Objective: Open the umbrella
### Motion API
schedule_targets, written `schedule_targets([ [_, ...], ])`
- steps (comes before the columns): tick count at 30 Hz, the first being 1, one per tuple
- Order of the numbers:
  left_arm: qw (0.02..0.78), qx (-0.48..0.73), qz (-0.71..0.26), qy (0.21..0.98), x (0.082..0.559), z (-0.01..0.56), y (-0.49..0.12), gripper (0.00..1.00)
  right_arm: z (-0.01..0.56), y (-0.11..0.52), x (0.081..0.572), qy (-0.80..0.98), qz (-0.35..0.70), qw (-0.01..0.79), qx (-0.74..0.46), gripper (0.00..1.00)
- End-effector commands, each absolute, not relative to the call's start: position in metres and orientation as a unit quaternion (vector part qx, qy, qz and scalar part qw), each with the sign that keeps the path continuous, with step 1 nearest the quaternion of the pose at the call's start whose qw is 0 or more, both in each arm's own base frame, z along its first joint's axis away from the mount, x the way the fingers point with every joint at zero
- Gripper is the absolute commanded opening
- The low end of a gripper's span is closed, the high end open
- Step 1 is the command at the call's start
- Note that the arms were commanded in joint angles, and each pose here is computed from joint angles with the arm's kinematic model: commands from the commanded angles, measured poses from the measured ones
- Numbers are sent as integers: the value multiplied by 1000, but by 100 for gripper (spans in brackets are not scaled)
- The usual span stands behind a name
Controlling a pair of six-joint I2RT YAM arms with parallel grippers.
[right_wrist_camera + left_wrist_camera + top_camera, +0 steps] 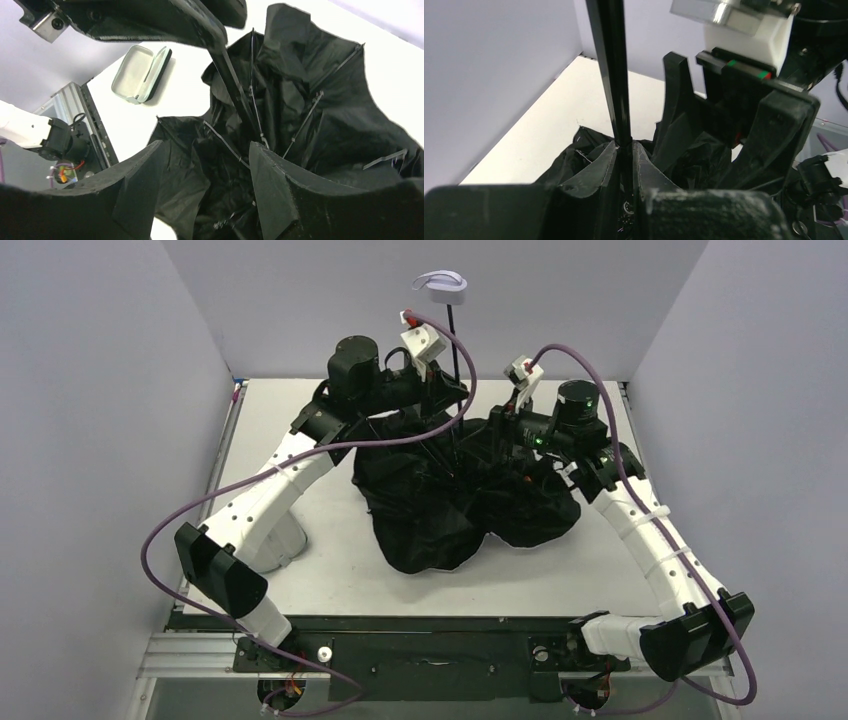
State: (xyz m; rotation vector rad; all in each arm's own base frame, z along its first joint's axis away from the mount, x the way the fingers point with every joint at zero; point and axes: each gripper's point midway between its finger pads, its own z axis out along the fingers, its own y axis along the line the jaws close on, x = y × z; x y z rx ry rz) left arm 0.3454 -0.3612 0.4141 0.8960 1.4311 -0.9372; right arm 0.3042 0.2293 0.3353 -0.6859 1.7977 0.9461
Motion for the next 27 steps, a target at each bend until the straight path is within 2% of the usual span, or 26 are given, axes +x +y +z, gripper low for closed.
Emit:
schedule_targets([
  [1,601,405,-432,538,315,474,-367,0,361,243,319,685,349,553,-320,58],
  [9,582,407,-452,540,308,479,-373,0,353,254,326,671,322,576,-337,39],
  [12,577,408,-453,544,307,477,-372,0,355,249,323,669,317,580,-340,37],
  [19,555,425,-468,541,296,472,-374,0,362,223,324,670,305,598,-318,40],
  [23,542,432,-477,541,293,469,-381,0,368,240,328,664,339,586,-316,42],
  [25,530,433,-475,553,297,461,-385,0,366,251,326,664,355,576,-319,40],
  [27,523,434,-471,562,299,457,-388,0,368,258,326,663,367,573,-313,33],
])
